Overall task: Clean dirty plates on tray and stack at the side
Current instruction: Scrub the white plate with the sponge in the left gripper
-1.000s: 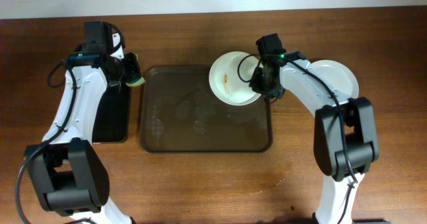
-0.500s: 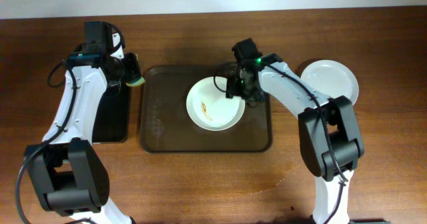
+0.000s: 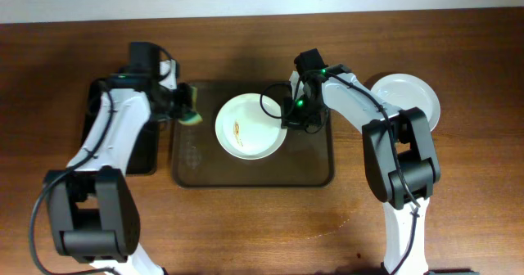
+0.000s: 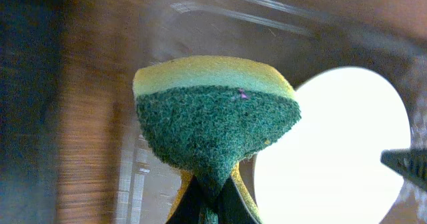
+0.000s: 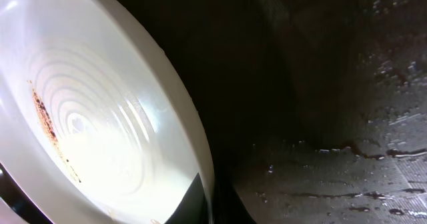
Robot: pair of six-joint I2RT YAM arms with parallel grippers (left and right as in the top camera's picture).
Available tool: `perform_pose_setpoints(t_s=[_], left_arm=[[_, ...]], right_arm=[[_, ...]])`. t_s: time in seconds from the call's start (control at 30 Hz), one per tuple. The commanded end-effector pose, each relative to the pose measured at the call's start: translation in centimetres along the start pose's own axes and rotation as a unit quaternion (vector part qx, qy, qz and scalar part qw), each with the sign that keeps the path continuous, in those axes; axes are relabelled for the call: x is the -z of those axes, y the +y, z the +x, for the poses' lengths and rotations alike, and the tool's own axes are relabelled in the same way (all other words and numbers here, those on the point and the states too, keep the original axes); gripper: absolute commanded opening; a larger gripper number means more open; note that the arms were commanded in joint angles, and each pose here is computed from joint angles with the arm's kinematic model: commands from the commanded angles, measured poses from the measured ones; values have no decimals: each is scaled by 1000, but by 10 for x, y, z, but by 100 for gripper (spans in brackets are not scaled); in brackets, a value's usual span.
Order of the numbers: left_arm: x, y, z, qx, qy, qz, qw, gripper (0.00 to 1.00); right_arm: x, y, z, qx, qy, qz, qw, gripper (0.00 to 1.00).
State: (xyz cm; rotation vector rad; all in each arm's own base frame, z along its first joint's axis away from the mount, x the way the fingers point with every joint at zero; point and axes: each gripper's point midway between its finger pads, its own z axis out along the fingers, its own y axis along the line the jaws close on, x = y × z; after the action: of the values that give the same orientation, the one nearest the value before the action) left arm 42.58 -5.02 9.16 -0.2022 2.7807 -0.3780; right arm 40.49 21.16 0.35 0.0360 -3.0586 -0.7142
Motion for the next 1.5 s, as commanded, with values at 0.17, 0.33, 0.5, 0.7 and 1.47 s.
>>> perform_pose_setpoints(t_s=[0.17, 0.33, 0.5, 0.7, 1.47], left_arm=[[-61, -66, 31, -106, -13, 17, 994, 1], [-110, -61, 78, -116, 73, -5, 990, 1], [-84, -39, 148, -88, 230, -34, 969, 1], [-97, -65, 120, -106, 169, 29, 980, 1], [-100, -60, -24, -126, -120, -11, 985, 1]], right_arm=[[-34, -2, 16, -30, 19, 45, 998, 4], [-34, -2, 15, -29, 18, 46, 998, 4], [-33, -5, 14, -29, 14, 55, 998, 4], [-33, -6, 13, -29, 12, 58, 998, 4], [-33, -10, 12, -28, 7, 70, 997, 4]])
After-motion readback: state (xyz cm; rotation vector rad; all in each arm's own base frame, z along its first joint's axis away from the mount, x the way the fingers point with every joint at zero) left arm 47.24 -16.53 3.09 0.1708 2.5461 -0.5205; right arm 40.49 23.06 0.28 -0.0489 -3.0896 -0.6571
